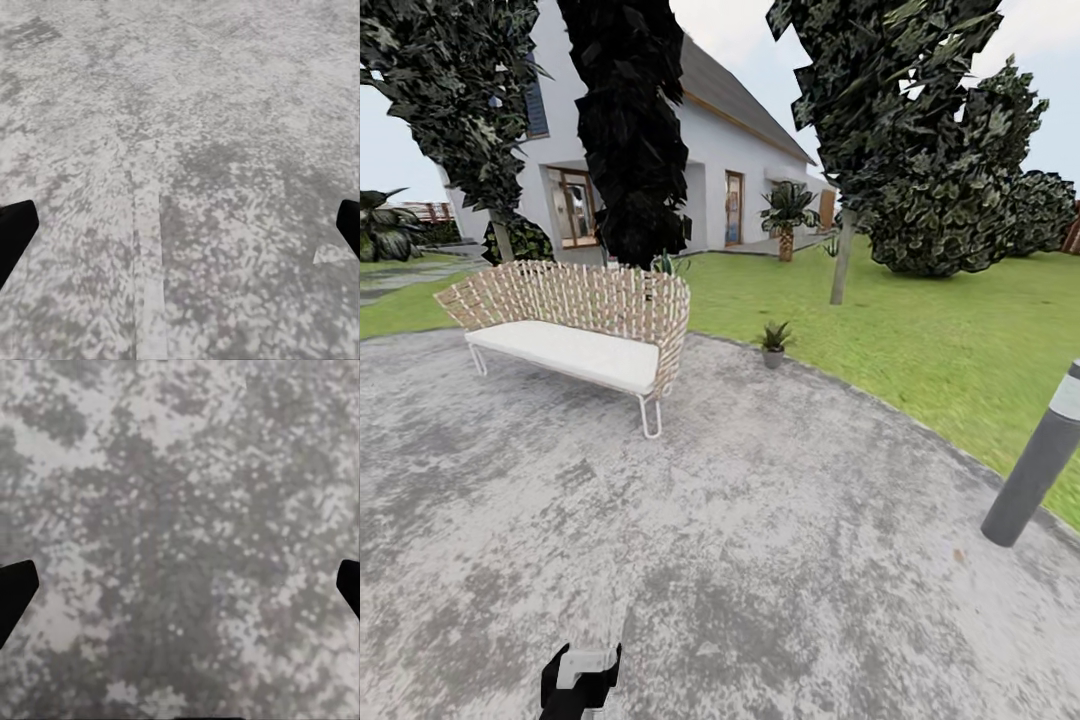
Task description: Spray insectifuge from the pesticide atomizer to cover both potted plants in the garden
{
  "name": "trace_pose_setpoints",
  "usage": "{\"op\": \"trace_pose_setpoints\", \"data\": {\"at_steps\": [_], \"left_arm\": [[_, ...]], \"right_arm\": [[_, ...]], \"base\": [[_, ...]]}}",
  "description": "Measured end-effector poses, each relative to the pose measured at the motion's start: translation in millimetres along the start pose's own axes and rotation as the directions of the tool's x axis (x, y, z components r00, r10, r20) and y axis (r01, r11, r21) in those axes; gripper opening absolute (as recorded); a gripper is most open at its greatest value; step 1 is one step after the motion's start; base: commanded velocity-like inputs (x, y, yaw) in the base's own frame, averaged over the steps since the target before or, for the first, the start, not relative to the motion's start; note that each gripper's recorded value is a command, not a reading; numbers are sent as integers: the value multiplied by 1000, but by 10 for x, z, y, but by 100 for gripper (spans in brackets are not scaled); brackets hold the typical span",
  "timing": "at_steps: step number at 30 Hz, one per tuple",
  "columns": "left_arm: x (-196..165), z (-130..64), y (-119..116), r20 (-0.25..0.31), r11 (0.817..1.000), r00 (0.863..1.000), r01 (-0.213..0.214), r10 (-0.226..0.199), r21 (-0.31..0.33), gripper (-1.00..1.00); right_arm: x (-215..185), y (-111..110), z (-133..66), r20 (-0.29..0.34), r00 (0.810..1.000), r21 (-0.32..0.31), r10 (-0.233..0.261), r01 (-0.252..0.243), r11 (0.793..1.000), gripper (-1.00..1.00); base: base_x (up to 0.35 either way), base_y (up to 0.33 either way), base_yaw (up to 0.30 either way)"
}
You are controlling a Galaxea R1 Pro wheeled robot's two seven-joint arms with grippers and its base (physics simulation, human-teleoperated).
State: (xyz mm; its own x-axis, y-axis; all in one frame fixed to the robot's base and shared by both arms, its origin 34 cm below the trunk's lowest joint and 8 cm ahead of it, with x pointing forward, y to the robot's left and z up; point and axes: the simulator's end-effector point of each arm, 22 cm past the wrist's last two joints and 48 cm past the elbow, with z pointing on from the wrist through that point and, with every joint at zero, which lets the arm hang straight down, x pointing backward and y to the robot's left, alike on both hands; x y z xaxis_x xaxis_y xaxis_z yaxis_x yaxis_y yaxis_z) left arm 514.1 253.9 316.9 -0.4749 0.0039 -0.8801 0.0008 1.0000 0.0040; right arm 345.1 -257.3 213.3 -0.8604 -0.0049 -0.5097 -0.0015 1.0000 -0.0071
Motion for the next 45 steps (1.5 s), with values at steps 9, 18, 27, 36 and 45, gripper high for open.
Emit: {"op": "trace_pose_setpoints", "data": {"at_steps": [9,18,27,36,45], "left_arm": [[-17,0,0,4,1000,1000,0,0,0,100],[-24,-1,0,5,1000,1000,0,0,0,100],[-24,1,0,6,1000,1000,0,0,0,100],[-24,1,0,6,1000,1000,0,0,0,100],[-23,1,0,5,1000,1000,0,0,0,100]], "right_arm": [[-16,-1,-2,4,1000,0,0,0,1000,100],[-21,-1,-3,5,1000,0,0,0,1000,100],[-19,-11,-1,5,1000,1,0,0,1000,100],[-19,-12,-1,5,1000,1,0,0,1000,100],[-19,-12,-1,5,1000,1,0,0,1000,100]], "base": [[338,-39,272],[337,-124,276],[60,-26,278],[2,-1,278],[0,0,278]]}}
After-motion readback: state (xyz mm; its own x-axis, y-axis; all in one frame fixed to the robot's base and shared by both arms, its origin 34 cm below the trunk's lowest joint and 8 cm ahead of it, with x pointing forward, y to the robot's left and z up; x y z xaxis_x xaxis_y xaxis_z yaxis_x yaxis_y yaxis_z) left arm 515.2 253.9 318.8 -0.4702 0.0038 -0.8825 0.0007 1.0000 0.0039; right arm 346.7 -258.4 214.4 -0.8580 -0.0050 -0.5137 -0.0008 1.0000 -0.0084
